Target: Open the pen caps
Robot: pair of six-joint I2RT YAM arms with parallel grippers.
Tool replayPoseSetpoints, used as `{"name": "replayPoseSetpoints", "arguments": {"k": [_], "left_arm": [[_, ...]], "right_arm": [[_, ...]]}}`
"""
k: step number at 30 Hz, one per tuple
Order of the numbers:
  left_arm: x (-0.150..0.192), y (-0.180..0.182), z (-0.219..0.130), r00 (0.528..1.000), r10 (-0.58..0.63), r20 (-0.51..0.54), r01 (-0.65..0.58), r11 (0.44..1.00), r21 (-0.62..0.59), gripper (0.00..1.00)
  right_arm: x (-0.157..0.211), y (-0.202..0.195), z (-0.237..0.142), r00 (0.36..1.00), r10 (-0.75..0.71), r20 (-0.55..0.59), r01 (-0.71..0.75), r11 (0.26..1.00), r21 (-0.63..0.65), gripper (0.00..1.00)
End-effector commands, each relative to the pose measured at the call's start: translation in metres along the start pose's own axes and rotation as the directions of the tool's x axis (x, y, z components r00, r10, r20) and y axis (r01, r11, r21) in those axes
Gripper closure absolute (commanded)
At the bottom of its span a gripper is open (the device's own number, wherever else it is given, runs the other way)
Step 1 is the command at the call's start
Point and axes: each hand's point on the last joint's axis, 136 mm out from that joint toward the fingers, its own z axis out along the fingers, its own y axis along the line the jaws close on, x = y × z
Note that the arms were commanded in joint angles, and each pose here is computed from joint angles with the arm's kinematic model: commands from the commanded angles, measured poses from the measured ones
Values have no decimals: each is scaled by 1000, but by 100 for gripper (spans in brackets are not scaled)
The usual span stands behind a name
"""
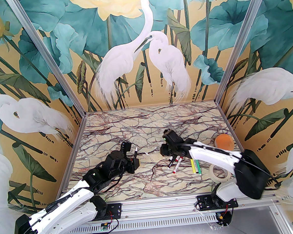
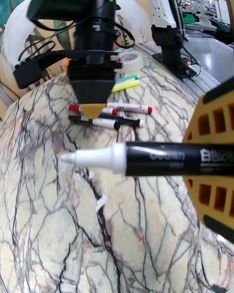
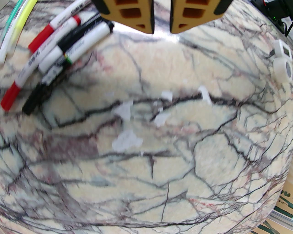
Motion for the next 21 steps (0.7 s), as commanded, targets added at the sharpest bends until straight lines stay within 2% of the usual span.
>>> {"name": "replayPoseSetpoints", "arguments": {"k": [1,11,21], "left_arm": [[-5,7,-3,1000,16,9,-16,999,-48,100],[-9,3,5,1000,13,7,-13,999,-39,100],[-11,-8,20,1000,17,1,-17,1000,14,100]], "right_arm": [[-23,-3,9,998,-56,13,55,997,47,85],[-49,-42,39,999,-27,-26,31,986,162,85],[-55,-75,56,998,5,-67,11,972,233,83]]}}
